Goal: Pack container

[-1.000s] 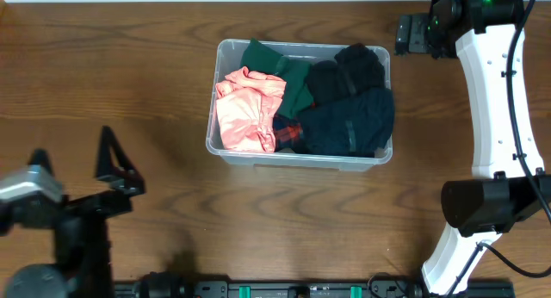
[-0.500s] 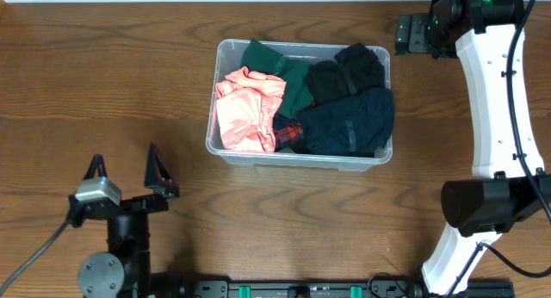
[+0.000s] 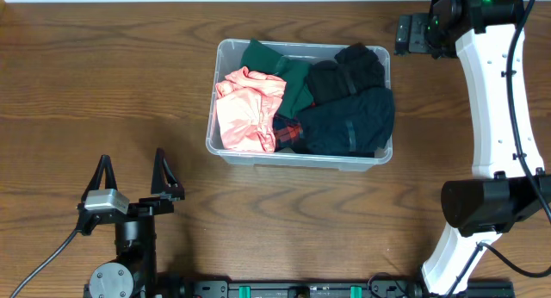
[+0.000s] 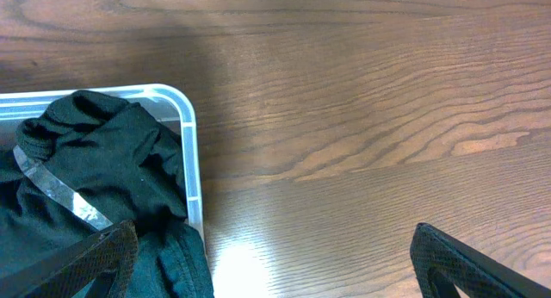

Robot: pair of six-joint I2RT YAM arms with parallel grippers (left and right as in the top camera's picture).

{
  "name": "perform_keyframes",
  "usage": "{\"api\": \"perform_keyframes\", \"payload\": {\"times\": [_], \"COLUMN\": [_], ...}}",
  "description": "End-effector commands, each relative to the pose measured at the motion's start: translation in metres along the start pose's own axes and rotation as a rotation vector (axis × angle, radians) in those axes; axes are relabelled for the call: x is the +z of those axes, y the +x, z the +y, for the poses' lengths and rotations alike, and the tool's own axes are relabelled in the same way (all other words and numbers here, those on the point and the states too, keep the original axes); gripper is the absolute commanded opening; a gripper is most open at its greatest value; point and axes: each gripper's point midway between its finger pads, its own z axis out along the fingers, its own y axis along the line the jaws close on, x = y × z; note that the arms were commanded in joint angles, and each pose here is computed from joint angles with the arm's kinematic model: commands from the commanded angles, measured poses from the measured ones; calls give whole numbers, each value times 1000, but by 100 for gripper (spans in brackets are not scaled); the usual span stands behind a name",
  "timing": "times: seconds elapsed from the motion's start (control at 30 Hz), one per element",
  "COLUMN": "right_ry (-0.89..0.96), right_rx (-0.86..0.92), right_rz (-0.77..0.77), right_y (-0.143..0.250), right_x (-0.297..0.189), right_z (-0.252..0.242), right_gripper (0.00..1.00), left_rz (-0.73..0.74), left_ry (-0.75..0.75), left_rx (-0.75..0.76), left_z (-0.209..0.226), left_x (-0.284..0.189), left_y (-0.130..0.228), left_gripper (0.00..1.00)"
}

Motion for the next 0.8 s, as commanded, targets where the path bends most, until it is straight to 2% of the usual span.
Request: {"api": "perform_keyframes", "payload": {"times": [0.0, 0.77], "right_ry": [10, 10], "right_rx": [18, 18], "right_rz": [-14, -14], "right_y": [-4, -4], "right_x": [-2, -2], "right_z": [-4, -4], "right_gripper": [99, 99], "left_rz": [-10, 145], "left_ry": [12, -32], "left_rx": [1, -2], "left_z": [-2, 22], "left_x": [-1, 5], "left_y": [-1, 86], "left_gripper": [98, 98]}}
